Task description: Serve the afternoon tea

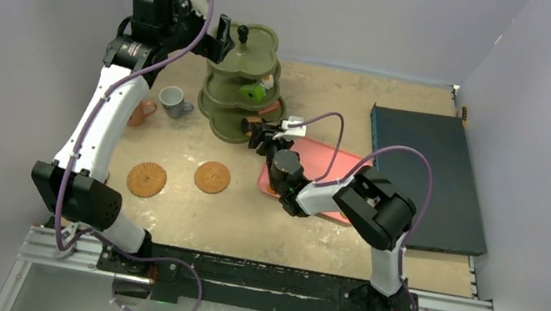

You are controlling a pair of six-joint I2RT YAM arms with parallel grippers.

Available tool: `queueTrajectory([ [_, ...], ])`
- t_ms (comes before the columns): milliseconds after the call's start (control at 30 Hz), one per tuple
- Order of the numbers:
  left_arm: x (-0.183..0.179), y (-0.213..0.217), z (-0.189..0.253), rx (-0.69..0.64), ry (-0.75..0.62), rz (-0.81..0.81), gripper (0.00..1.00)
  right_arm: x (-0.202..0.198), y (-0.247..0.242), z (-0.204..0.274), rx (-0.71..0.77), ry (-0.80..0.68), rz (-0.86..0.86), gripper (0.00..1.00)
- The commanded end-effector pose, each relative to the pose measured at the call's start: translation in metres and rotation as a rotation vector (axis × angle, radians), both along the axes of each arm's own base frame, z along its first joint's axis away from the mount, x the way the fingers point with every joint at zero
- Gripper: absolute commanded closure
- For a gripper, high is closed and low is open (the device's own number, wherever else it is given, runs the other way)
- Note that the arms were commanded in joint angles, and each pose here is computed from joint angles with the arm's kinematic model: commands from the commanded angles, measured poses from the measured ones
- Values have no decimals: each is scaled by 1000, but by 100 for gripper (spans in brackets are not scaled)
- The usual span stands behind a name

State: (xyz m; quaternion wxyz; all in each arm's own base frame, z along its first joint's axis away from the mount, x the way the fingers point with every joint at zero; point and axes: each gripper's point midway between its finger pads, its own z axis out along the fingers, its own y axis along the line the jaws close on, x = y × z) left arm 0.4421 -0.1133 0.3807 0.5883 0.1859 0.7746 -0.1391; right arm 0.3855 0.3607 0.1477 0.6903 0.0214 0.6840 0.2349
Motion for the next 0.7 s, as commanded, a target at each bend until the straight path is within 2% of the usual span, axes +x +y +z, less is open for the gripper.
queueTrajectory([
  [0, -9, 2, 16, 5, -46, -17, 0, 10, 18, 33, 61, -84, 11, 39],
  [200, -10, 3, 18, 17, -50, -14, 1, 19, 29, 22, 29, -96, 8, 39],
  [433, -10, 3, 17, 17, -48, -20, 0, 26, 21, 10, -1, -122, -56, 37],
  [667, -10, 1, 17, 17, -49, -27, 1, 29, 32, 4, 10, -132, -26, 34],
])
